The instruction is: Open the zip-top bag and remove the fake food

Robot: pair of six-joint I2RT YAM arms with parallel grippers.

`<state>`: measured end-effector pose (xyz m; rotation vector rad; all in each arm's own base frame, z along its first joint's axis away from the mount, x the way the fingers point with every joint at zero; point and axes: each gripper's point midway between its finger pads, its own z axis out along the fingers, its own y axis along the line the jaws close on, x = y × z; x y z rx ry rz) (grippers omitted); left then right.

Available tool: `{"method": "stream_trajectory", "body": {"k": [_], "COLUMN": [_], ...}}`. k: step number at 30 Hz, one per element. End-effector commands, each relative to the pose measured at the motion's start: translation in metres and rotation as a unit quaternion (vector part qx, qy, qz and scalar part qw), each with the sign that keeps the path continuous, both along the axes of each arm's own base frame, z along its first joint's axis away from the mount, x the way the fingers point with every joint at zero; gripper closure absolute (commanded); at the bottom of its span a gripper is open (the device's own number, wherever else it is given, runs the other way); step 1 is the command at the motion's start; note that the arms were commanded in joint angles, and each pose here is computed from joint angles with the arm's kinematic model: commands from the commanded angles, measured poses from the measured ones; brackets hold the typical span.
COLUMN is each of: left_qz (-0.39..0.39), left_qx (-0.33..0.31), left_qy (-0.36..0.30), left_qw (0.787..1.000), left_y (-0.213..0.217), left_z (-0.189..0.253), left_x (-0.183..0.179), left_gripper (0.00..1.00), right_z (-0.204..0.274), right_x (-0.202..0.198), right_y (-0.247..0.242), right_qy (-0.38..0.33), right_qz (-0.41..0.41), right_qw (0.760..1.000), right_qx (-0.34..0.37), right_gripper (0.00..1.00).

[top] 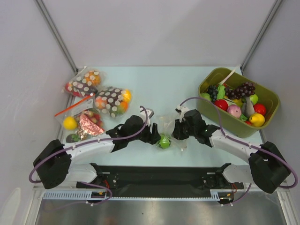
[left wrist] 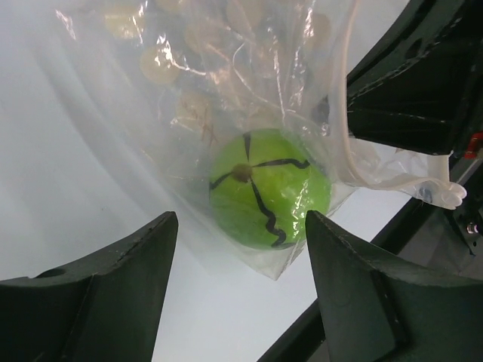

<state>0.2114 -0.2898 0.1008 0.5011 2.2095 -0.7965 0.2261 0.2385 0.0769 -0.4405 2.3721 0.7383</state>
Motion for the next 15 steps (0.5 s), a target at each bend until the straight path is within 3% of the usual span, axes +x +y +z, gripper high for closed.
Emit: {"method": "stream_trajectory", "body": {"k": [1, 7, 11, 15], "left_qz": [0.014, 0.019, 0.02, 0.02], "left_qx": [-0.029, -0.044, -0.048, -0.047], "left_qy": [0.018, 0.05, 0.065, 0.073], "left_qw": [0.999, 0.998, 0.996, 0.996], "left_y": [-0.007, -0.008, -0.01, -0.013], "left_z": [0.002, -0.016, -0.027, -0.033], "left_x": [0.002, -0.007, -0.01, -0.009], "left_gripper": [0.26, 0.27, 0.3, 0.42], "right_z": [0.009, 0.018, 0.022, 0.025], "right_x": [0.006, 0.005, 0.003, 0.007], "right_y": [0.005, 0.001, -0.008, -0.02], "right_qy": [-0.018, -0.026, -0.032, -0.042], "right_qz": [-0.01, -0.026, -0.041, -0.063], "right_qw": [1.0, 0.999, 0.998, 0.997], "right_qx": [0.019, 0.03, 0.027, 0.024], "right_gripper": [0.87, 0.85, 0.75, 0.67]}}
